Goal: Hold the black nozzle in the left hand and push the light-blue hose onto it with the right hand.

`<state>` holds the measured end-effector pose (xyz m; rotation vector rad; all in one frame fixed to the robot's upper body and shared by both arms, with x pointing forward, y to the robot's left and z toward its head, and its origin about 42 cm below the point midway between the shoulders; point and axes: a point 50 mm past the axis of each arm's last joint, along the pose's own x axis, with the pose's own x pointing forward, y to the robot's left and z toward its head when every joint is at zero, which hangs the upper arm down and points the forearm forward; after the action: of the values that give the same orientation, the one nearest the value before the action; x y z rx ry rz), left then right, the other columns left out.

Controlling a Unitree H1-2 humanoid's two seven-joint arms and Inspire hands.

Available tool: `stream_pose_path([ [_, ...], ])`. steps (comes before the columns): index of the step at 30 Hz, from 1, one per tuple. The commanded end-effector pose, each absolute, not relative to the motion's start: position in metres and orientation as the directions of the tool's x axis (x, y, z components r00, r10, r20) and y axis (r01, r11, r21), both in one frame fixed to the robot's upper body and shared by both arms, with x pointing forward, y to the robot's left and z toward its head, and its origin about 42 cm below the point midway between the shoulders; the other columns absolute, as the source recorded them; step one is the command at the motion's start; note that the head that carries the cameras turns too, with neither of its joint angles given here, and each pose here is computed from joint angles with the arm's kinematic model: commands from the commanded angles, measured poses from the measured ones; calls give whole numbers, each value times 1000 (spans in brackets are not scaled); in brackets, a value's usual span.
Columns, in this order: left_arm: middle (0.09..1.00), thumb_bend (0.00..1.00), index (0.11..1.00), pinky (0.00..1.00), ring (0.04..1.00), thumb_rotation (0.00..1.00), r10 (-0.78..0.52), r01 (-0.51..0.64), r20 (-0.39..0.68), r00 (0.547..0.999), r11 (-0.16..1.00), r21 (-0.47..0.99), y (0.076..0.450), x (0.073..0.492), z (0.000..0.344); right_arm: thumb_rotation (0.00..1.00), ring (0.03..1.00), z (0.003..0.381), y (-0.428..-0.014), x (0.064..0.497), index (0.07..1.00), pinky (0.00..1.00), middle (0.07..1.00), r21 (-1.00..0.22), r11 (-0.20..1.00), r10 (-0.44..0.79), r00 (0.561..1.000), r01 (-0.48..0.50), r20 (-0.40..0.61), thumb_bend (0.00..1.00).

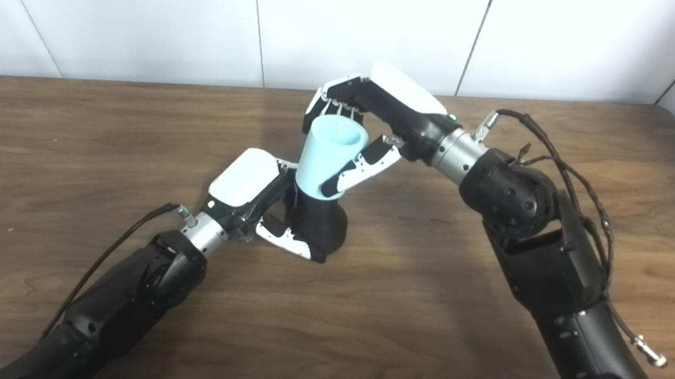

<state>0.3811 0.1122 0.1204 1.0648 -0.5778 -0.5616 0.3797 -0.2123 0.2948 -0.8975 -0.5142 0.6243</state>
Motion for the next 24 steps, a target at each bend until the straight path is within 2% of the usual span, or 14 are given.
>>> stream_pose_path([
  [1,427,524,491,264,350,0,-685,316,-76,724,232,920,127,349,66,0,366,315,-213,383,530,234,444,-875,427,707,687,-227,167,513],
  [11,396,521,497,273,365,0,-683,322,-85,726,228,919,128,349,67,0,383,340,-207,374,524,243,450,-941,304,761,632,-148,146,516],
  [24,394,521,496,273,355,0,-686,326,-92,722,219,920,130,348,65,0,388,328,-212,371,520,245,457,-942,297,746,654,-156,127,517],
])
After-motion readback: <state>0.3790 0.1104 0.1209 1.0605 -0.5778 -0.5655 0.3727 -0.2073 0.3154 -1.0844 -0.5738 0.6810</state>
